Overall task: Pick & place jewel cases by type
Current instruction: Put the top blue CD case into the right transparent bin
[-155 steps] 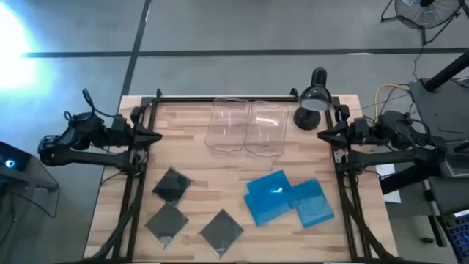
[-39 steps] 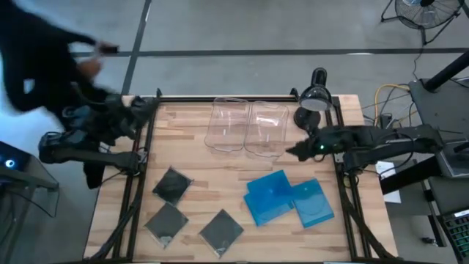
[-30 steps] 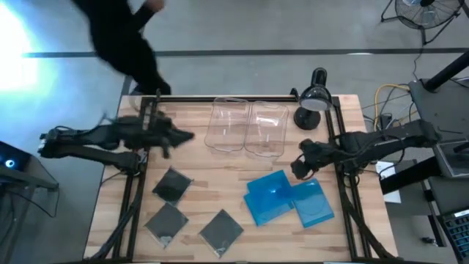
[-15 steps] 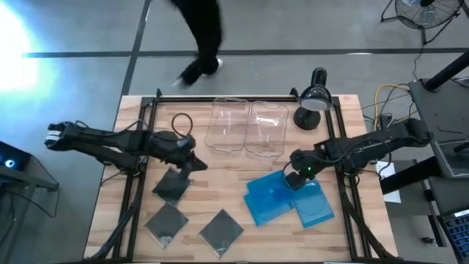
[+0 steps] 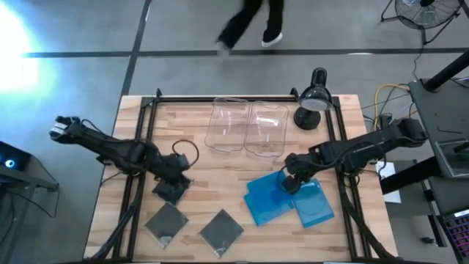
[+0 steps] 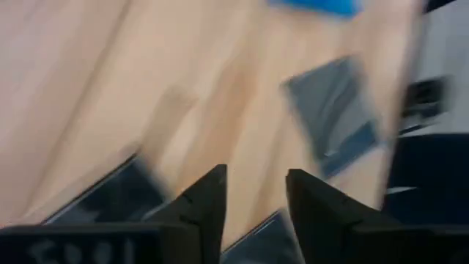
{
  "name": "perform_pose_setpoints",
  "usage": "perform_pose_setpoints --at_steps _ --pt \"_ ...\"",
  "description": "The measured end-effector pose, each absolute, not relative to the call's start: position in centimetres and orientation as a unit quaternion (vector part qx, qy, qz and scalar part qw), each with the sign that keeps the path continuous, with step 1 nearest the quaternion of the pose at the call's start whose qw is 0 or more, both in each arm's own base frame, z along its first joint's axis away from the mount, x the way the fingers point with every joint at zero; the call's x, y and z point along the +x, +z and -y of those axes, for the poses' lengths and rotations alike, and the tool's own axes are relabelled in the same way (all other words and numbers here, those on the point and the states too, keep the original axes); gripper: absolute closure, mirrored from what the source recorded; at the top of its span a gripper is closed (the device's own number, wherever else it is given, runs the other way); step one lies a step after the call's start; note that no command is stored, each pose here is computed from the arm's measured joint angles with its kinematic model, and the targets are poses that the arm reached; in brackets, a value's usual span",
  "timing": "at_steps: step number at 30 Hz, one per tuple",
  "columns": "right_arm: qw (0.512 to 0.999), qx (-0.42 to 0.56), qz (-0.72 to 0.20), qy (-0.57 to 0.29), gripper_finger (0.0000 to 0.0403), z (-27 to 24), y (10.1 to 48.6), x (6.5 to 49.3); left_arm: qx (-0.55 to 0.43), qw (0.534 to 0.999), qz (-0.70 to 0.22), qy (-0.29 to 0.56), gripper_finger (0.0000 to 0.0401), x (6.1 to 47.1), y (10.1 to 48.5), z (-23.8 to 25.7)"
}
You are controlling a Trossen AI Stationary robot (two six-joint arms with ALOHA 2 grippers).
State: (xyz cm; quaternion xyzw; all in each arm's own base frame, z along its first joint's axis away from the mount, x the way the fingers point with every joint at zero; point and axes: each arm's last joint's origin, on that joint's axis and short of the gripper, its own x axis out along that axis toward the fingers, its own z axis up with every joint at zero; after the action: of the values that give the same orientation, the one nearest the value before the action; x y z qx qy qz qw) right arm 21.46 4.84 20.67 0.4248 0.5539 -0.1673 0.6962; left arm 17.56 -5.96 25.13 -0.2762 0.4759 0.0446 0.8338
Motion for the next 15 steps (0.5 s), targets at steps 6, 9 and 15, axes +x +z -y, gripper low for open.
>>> perform_pose_setpoints --at_steps 6,9,15 --pt "0.690 0.418 -0.568 -0.165 0.0199 -4.9 19.8 21.5 -0.302 0.841 -0.442 0.081 0.0253 18.8 24.7 6.8" --pt "0.676 0.434 -0.570 -0.171 0.0199 -5.0 19.1 21.2 -0.300 0.846 -0.437 0.066 0.0252 20.1 24.2 7.4" --pt "0.666 0.488 -0.528 -0.197 0.0199 -4.8 16.6 20.9 -0.253 0.852 -0.454 0.065 0.0252 21.9 22.1 7.1"
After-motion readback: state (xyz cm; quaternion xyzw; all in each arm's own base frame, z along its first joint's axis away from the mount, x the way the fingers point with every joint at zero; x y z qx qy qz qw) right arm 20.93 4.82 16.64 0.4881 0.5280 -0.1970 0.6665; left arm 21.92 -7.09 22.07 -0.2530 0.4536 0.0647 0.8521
